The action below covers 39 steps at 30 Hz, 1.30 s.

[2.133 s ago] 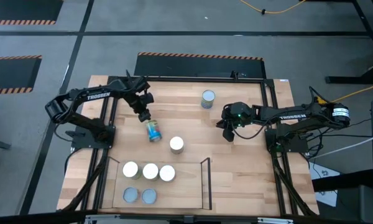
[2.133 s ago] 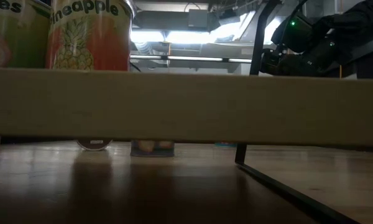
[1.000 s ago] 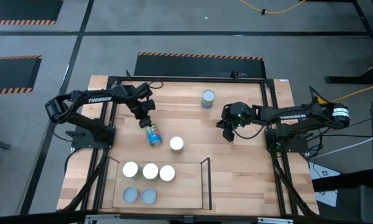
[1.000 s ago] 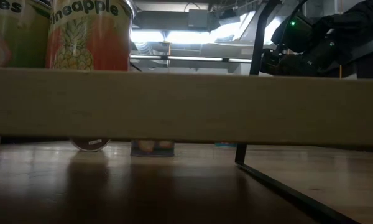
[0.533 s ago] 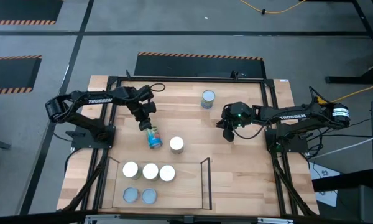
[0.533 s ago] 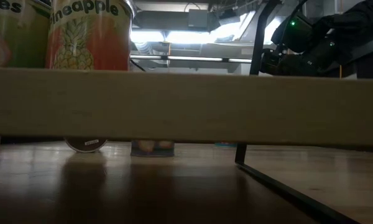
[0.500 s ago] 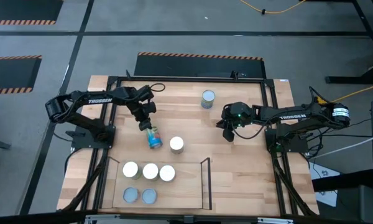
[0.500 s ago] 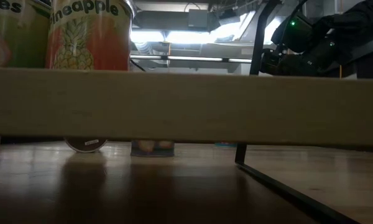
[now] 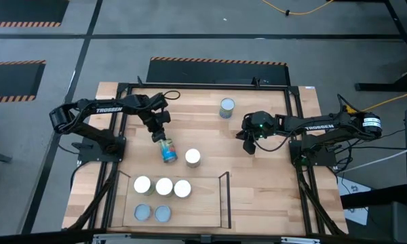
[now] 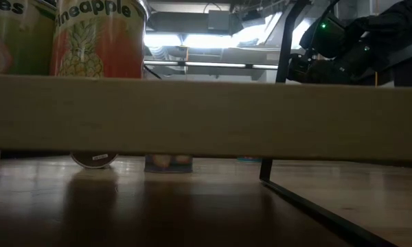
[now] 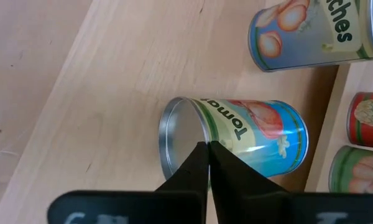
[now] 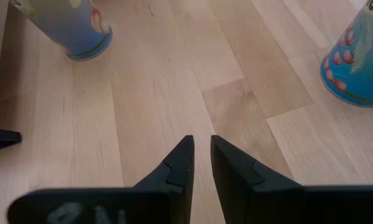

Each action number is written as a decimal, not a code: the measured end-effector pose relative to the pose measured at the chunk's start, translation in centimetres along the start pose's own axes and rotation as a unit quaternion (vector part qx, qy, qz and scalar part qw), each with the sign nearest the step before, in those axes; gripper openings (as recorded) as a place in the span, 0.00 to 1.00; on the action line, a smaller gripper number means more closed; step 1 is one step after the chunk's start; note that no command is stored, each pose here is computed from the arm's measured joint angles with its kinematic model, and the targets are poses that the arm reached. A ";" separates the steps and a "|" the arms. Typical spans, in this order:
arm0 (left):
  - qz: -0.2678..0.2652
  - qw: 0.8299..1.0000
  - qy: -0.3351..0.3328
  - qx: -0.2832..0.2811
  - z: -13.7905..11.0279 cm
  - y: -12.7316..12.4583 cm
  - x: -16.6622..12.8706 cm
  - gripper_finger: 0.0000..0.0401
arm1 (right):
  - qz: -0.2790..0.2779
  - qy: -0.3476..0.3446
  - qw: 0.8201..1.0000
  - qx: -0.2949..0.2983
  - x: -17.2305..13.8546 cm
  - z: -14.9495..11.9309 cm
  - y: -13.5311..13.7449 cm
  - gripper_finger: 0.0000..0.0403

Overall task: Pick and place cans onto a shelf
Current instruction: Put the tomatoes on the shelf

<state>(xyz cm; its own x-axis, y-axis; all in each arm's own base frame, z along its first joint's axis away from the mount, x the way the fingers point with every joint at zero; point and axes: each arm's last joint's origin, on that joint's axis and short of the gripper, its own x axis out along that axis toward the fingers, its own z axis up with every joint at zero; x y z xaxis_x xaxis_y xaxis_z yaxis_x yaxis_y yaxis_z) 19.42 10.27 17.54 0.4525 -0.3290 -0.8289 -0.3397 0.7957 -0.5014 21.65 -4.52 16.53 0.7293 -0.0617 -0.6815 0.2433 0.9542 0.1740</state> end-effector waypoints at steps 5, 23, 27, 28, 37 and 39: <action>0.000 1.000 0.000 0.000 0.0 0.0 0.0 0.00 | 0.000 0.000 1.000 0.000 0.0 0.0 0.0 0.15; -0.011 1.000 -0.003 0.005 0.1 0.0 0.0 0.00 | 0.000 0.000 1.000 0.000 0.0 0.0 0.0 0.15; -0.028 1.000 -0.012 0.007 0.2 0.0 0.0 0.00 | 0.000 0.000 1.000 0.000 0.0 0.0 0.0 0.15; -0.030 0.999 -0.012 0.007 0.3 -0.1 0.0 0.00 | 0.000 0.000 1.000 0.000 0.0 0.0 0.0 0.15; -0.023 0.998 -0.048 0.045 2.3 -1.0 -1.7 0.00 | 0.000 0.000 1.000 0.000 0.0 0.0 0.0 0.15; -0.006 0.997 -0.059 0.052 2.9 -1.3 -2.2 0.00 | 0.000 0.000 1.000 0.000 0.0 0.0 0.0 0.15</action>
<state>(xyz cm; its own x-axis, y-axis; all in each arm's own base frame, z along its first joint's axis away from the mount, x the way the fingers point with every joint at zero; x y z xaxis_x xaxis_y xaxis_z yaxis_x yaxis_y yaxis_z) 21.26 11.48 20.71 0.5516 -0.2811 -0.7853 -0.2496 0.8427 -0.4770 21.65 -4.52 16.53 0.7292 -0.0619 -0.6815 0.2435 0.9542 0.1738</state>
